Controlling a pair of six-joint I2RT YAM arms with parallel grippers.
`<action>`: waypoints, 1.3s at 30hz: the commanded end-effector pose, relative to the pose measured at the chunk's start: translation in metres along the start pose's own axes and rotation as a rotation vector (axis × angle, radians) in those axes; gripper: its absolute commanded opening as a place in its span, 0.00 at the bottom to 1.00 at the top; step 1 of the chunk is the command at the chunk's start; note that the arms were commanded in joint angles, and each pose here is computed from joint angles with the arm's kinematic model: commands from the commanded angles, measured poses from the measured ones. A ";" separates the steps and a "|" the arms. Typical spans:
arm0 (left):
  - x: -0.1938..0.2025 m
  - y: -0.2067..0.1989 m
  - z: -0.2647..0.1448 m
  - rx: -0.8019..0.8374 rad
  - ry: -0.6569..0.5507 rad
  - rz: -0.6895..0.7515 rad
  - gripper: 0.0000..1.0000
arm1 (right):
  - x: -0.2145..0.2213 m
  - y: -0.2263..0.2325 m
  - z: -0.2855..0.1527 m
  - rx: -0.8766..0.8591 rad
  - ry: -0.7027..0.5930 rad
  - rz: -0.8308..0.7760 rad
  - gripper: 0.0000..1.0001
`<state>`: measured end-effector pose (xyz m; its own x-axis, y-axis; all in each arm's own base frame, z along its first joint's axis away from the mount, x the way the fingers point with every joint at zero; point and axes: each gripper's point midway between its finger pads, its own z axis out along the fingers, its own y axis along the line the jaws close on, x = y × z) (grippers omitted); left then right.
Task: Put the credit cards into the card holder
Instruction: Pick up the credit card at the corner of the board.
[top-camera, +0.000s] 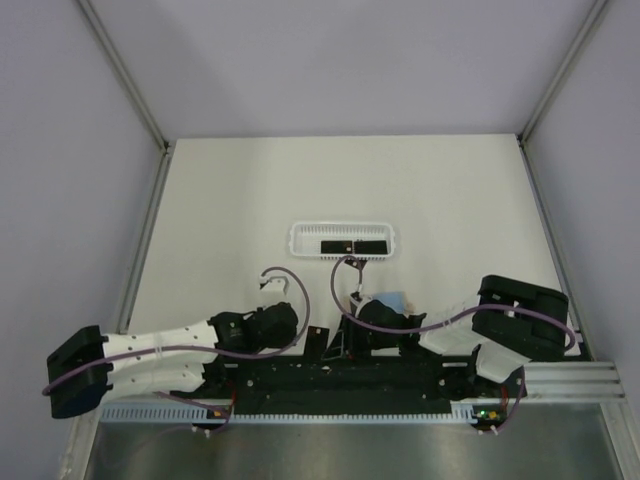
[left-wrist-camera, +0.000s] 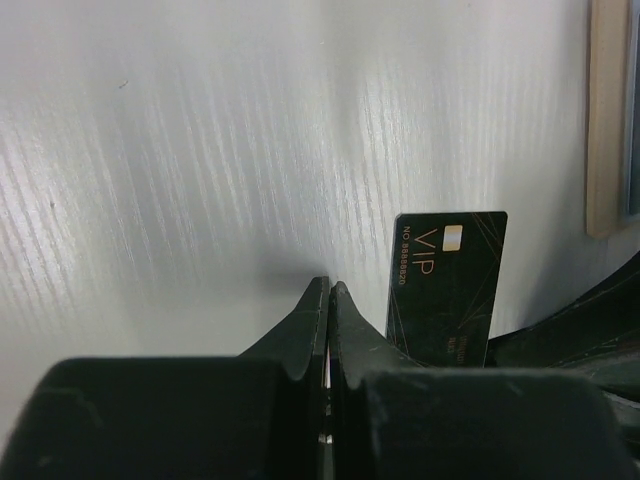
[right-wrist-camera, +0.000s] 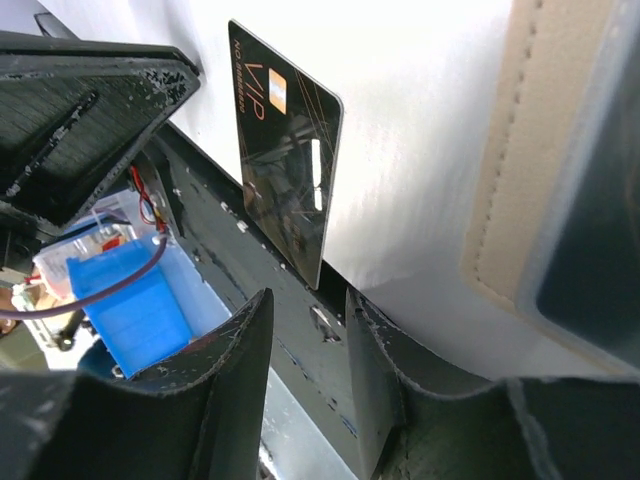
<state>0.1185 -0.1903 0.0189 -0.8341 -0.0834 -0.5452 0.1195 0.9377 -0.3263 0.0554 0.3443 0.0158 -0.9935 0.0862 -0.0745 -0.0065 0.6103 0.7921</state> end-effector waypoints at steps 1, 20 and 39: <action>0.014 0.005 0.001 -0.003 0.042 -0.008 0.00 | -0.001 0.001 0.010 -0.002 -0.006 0.014 0.36; 0.058 -0.010 0.002 0.050 0.146 0.049 0.00 | -0.008 0.004 0.018 -0.037 -0.043 0.046 0.29; -0.111 -0.077 -0.102 0.392 -0.504 -0.080 0.51 | -0.070 0.060 -0.060 -0.034 -0.283 -0.336 0.00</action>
<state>0.1263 -0.2086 0.1042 -0.6687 -0.2456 -0.7018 0.2238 0.8336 -0.5050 0.1016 0.3359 0.0781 -0.9164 0.1583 -0.3677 -0.1915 0.6333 0.7499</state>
